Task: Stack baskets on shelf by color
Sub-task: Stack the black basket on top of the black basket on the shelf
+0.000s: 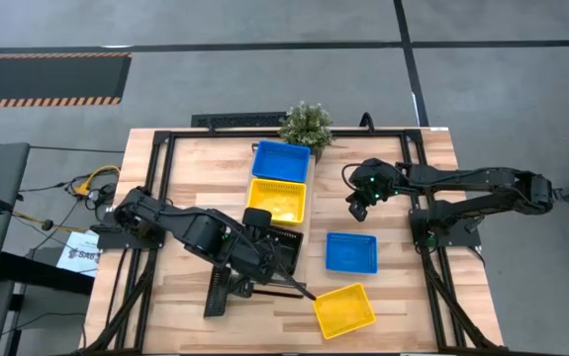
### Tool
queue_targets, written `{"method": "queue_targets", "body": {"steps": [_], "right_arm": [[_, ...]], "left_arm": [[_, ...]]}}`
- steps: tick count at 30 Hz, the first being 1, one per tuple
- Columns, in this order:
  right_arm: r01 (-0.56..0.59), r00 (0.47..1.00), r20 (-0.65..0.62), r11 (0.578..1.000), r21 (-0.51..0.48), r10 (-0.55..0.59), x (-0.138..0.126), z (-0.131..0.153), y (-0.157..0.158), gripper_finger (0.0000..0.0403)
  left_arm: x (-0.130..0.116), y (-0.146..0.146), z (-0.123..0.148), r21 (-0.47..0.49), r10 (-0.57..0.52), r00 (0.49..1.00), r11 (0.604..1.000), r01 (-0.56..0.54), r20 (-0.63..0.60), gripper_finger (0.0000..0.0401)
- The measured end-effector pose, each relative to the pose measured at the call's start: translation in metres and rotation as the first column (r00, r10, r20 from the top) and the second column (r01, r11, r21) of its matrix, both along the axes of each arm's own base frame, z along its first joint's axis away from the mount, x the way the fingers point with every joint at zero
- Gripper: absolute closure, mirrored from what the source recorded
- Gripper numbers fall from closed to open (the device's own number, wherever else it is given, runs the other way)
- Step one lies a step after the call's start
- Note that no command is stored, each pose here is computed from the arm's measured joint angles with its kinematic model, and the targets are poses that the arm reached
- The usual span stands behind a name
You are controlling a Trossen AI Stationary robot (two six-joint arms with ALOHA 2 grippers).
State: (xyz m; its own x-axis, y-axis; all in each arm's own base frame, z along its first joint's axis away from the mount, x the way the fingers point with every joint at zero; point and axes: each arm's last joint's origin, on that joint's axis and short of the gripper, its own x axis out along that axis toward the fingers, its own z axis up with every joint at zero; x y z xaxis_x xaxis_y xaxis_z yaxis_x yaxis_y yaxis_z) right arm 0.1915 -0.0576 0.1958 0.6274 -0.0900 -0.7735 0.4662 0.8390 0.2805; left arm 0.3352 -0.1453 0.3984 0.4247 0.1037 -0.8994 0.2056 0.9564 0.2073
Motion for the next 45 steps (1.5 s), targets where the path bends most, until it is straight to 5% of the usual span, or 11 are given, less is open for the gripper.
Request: {"method": "queue_targets", "body": {"steps": [5, 9, 16, 21, 28, 34, 38, 45], "right_arm": [[-0.005, 1.000, -0.001, 1.000, -0.004, 0.005, 0.000, 0.000, 0.000, 0.0396], [-0.012, 1.000, -0.002, 1.000, -0.010, 0.012, 0.000, 0.000, 0.000, 0.0396], [-0.013, 1.000, -0.003, 1.000, -0.010, 0.013, 0.000, 0.000, 0.000, 0.0396], [-0.016, 1.000, -0.013, 1.000, -0.004, 0.016, -0.001, -0.001, 0.000, 0.0396], [-0.017, 1.000, -0.015, 1.000, -0.002, 0.016, -0.001, -0.001, 0.000, 0.0396], [-0.017, 1.000, -0.013, 1.000, -0.003, 0.017, -0.001, -0.001, 0.000, 0.0396], [-0.017, 1.000, -0.005, 1.000, -0.006, 0.017, 0.000, 0.000, 0.000, 0.0396], [-0.021, 1.000, -0.002, 1.000, -0.011, 0.021, 0.000, 0.000, 0.000, 0.0396]], "left_arm": [[0.000, 0.002, 0.004, -0.052, -0.009, 1.000, 0.999, 0.009, 0.003, 0.0320], [0.001, 0.003, 0.011, -0.044, 0.085, 0.994, 0.996, -0.082, 0.075, 0.0330], [0.007, -0.008, -0.021, -0.075, 0.103, 0.994, 0.992, -0.105, -0.032, 0.0392], [0.009, -0.014, -0.024, -0.092, 0.111, 0.994, 0.990, -0.111, -0.005, 0.0394], [-0.001, -0.009, -0.001, -0.165, 0.246, 0.969, 0.957, -0.239, 0.023, 0.0400], [-0.024, -0.009, 0.019, -0.306, 0.593, 0.803, 0.778, -0.549, 0.067, 0.0388], [-0.033, -0.027, 0.010, -0.372, 0.693, 0.721, 0.666, -0.646, -0.010, 0.0354], [-0.050, -0.060, -0.022, -0.381, 0.838, 0.506, 0.408, -0.830, -0.204, 0.0264]]}}
